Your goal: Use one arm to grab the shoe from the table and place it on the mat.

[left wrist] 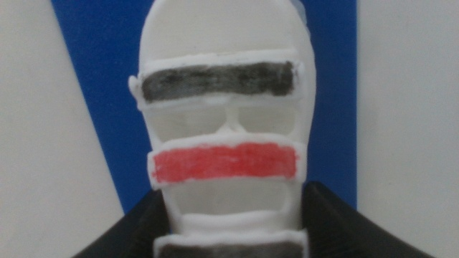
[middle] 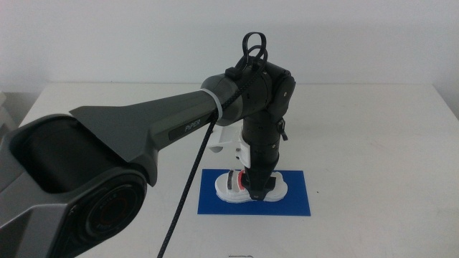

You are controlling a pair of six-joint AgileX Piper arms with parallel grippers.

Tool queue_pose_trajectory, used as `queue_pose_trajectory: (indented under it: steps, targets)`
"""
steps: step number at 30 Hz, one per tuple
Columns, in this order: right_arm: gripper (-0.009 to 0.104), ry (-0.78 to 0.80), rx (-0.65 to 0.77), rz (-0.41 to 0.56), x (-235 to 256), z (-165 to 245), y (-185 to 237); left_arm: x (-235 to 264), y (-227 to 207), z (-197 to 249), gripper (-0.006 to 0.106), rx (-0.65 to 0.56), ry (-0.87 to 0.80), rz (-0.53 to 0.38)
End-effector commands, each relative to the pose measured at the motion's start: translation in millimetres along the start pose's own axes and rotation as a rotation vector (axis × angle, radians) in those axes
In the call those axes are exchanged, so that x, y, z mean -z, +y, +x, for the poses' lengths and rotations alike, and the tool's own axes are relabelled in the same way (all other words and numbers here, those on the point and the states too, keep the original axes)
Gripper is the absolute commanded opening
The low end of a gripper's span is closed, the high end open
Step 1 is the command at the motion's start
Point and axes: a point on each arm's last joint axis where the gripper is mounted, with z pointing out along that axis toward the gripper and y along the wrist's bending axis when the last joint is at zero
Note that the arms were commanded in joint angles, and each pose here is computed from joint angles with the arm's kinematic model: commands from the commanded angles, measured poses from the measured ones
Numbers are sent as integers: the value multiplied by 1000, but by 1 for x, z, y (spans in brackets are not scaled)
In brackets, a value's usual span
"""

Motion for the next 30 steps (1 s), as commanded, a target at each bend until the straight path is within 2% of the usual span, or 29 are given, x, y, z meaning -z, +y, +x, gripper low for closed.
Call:
queue_pose_trajectory:
  steps: [1, 5, 9, 10, 16, 24, 28, 30]
  targets:
    - [94, -93, 19, 15, 4, -11, -1, 33, 3, 1, 65, 20, 20, 26]
    - [94, -93, 19, 15, 4, -11, -1, 33, 3, 0, 74, 19, 18, 27]
    - [94, -93, 19, 15, 4, -11, -1, 33, 3, 0, 77, 19, 17, 25]
    - [94, -93, 19, 15, 4, -11, -1, 41, 5, 0, 82, 19, 7, 8]
    - [94, -93, 19, 15, 4, -11, -1, 59, -2, 5, 91, 16, 45, 71]
    - [94, -93, 19, 15, 4, -11, -1, 78, 0, 5, 92, 16, 76, 103]
    - [94, -93, 19, 15, 4, -11, -1, 103, 5, 3, 91, 12, 103, 148]
    - [94, -93, 19, 15, 4, -11, -1, 123, 10, 0, 91, -26, 121, 188]
